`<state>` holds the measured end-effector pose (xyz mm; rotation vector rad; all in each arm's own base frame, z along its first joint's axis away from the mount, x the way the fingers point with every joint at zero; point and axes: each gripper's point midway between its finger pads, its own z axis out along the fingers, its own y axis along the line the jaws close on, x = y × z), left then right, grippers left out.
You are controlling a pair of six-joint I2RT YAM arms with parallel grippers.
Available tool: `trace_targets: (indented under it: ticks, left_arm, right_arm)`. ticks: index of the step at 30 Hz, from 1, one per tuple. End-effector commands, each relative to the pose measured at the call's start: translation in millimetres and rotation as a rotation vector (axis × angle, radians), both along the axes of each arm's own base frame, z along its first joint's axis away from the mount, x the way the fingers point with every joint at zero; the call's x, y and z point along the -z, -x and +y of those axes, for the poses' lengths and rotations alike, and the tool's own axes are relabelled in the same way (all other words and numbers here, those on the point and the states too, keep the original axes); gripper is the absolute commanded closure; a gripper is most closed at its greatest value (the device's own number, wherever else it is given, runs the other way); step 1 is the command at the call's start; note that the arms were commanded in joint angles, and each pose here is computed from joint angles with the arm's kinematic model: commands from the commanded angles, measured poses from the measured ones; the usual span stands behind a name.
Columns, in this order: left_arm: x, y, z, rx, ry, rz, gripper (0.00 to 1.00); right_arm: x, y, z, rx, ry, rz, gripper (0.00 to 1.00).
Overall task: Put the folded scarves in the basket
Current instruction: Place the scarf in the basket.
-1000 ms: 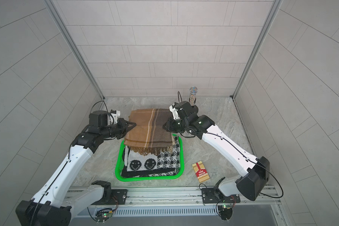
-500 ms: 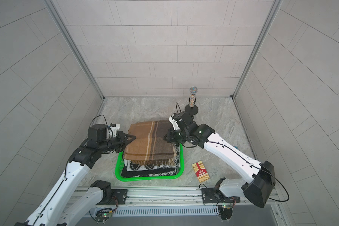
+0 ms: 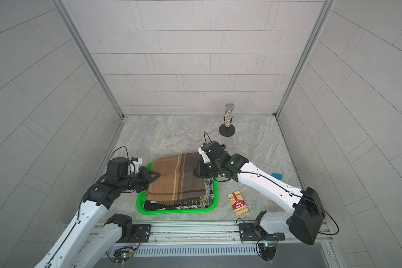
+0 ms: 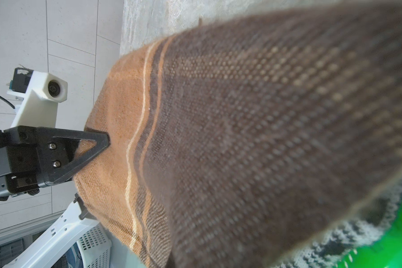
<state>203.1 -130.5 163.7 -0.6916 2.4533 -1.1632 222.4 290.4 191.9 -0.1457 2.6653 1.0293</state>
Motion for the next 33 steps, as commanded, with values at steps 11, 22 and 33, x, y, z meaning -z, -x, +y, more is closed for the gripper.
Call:
trace_targets:
  ticks: [11,22,33]
  left_arm:
    - [56,6,26,-0.016,-0.205,0.058,0.79]
    - [64,7,39,-0.034,-0.296,0.074,0.80]
    - [55,1,51,-0.088,-0.351,0.066,0.76]
  right_arm:
    - [72,-1,-18,0.043,0.162,0.076,1.00]
    - [84,-3,-26,0.065,0.217,0.083,0.67]
    - [72,1,-55,0.115,0.265,0.034,0.54]
